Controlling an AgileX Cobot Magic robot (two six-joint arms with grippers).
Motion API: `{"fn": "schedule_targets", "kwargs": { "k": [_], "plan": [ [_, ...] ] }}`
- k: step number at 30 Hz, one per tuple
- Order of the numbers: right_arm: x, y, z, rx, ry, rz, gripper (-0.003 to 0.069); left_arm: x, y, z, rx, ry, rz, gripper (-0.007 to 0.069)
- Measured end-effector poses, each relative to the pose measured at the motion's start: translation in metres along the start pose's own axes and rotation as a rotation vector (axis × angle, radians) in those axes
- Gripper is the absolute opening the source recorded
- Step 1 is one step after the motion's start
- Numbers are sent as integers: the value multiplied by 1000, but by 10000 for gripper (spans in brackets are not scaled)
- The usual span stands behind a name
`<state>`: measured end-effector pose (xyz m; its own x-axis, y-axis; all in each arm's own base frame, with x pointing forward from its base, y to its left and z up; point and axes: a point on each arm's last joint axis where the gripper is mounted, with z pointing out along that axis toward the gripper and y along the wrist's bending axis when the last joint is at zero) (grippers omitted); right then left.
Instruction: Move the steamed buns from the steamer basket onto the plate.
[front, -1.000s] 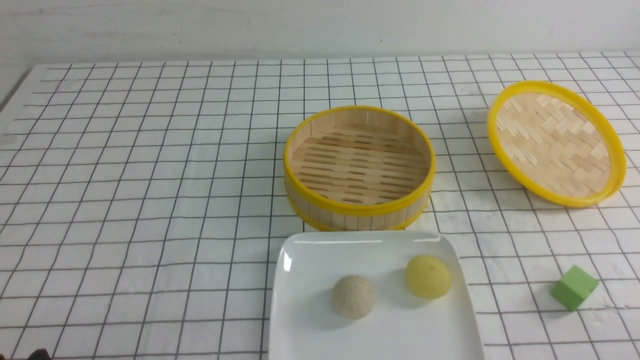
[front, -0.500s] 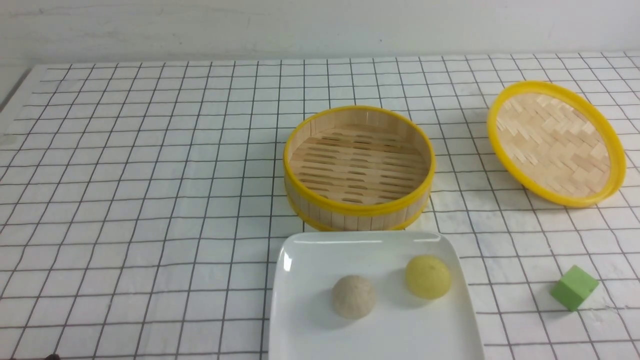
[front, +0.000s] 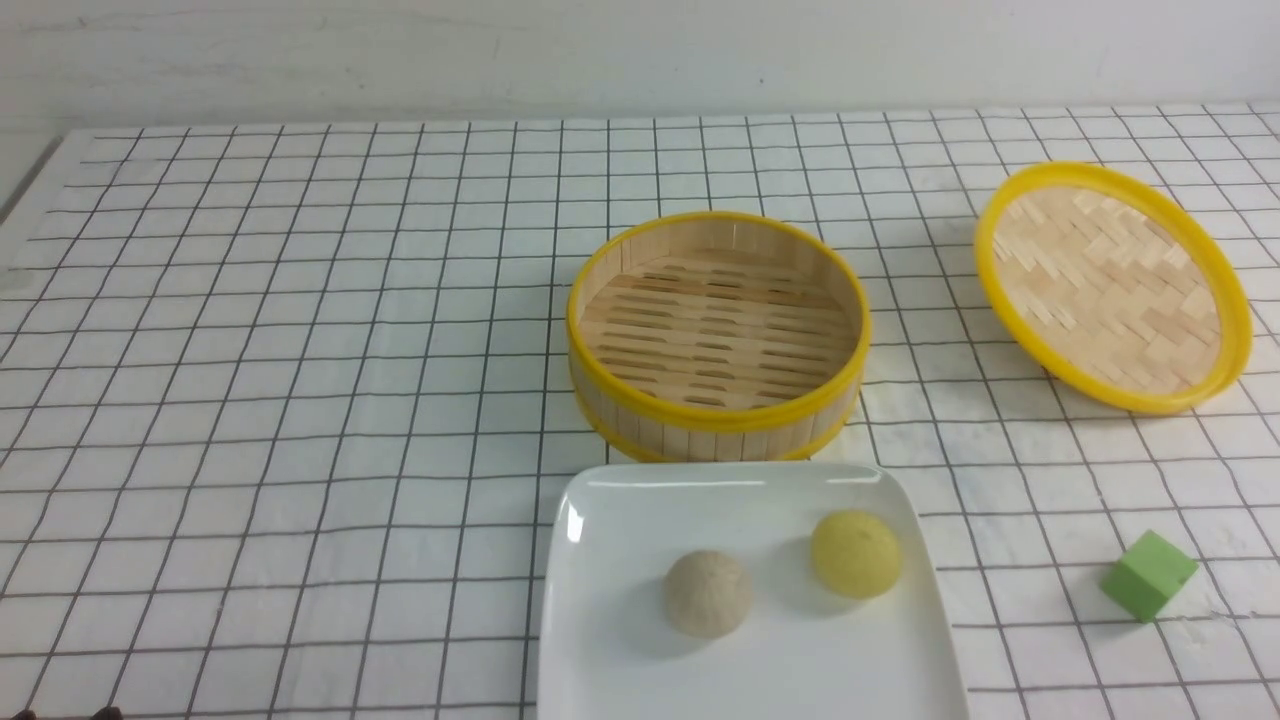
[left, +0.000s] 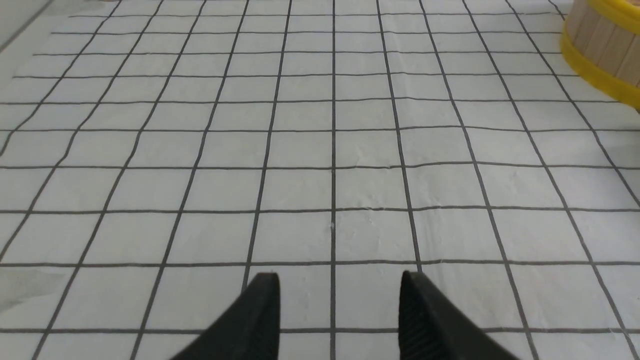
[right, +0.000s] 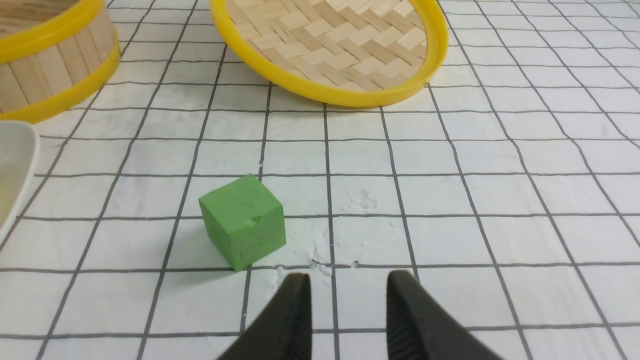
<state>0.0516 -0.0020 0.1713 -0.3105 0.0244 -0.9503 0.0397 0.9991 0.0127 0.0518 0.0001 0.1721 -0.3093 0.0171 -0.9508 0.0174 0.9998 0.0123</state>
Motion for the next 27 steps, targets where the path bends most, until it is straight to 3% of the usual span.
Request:
{"fn": "schedule_targets", "kwargs": {
  "k": [27],
  "plan": [
    [0, 0, 0, 0, 0, -2, 240, 0, -1, 0, 10, -2, -24, 337]
  ]
}}
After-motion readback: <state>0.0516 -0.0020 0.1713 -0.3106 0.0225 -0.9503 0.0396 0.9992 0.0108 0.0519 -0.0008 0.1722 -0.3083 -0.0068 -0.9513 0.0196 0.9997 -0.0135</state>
